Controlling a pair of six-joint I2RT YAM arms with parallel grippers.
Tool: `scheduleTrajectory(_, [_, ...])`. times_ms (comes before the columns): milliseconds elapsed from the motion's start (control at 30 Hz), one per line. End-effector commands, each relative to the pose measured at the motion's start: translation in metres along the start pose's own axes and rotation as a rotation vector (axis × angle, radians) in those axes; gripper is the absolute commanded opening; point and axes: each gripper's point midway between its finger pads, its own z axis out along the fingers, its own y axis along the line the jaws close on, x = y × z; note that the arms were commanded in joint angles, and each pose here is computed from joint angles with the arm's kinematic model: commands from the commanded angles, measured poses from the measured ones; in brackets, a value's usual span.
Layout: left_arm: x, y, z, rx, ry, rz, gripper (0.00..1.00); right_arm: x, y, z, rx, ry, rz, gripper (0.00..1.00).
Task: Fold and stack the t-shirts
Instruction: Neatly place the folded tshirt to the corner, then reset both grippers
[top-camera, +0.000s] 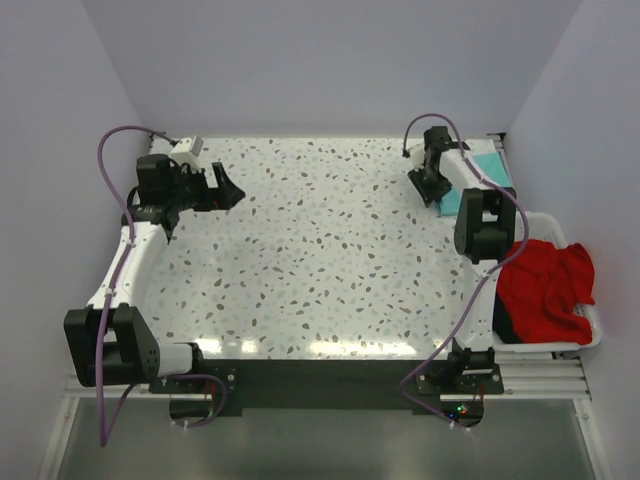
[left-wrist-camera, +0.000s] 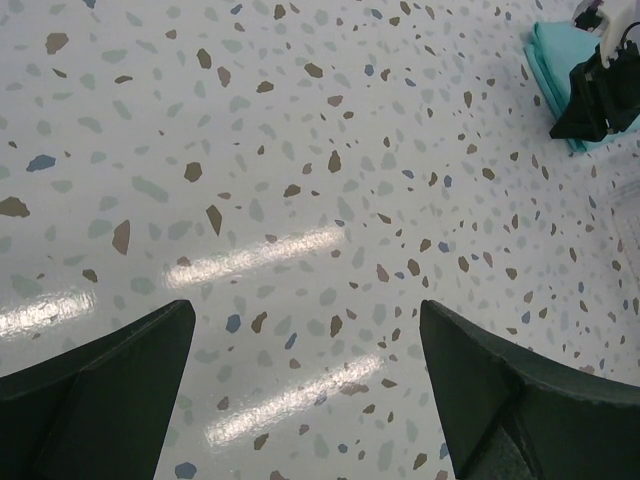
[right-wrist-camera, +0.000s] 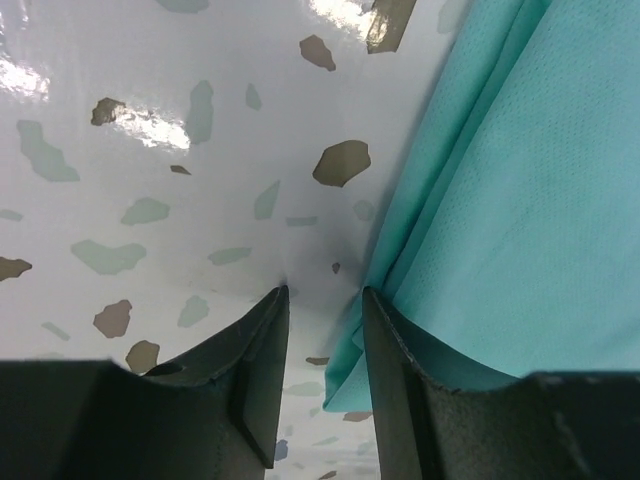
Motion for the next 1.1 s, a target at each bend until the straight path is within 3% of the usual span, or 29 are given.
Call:
scheduleTrajectory(0, [-0.014, -0.004, -0.001, 0.025, -0.034, 0.019, 1.0, -0.011, -0.002, -0.025, -0.017, -0.028, -0.006, 0.4])
scheduleTrajectory(133, [-0.014, -0.005, 0.0, 0.044, -0.018, 0.063, 1.0, -0.049, 0.004, -0.081, -0.084, -0.189, 0.02, 0.52])
scheduleTrajectory(300, [-0.025, -0.003, 0.001, 0.056, 0.016, 0.167, 1.0, -0.097, 0.02, -0.18, -0.214, -0.452, 0.062, 0.79])
scheduleTrajectory(467, [-0.006, 0.013, 0.002, 0.024, 0.157, 0.263, 1.0, -0.091, 0.036, -0.253, -0.286, -0.568, 0.079, 0.98])
scheduleTrajectory(733, [0.019, 0.025, -0.023, -0.05, 0.173, 0.398, 1.0, -0.007, 0.085, -0.268, -0.378, -0.52, 0.106, 0.99])
scheduleTrajectory(900, [0.05, 0.025, -0.037, -0.062, 0.201, 0.411, 1.0, 0.062, 0.119, -0.244, -0.411, -0.436, 0.11, 0.99])
scheduleTrajectory(1067, [0.055, 0.019, -0.05, -0.071, 0.162, 0.407, 1.0, 0.103, 0.133, -0.237, -0.394, -0.411, 0.095, 0.99])
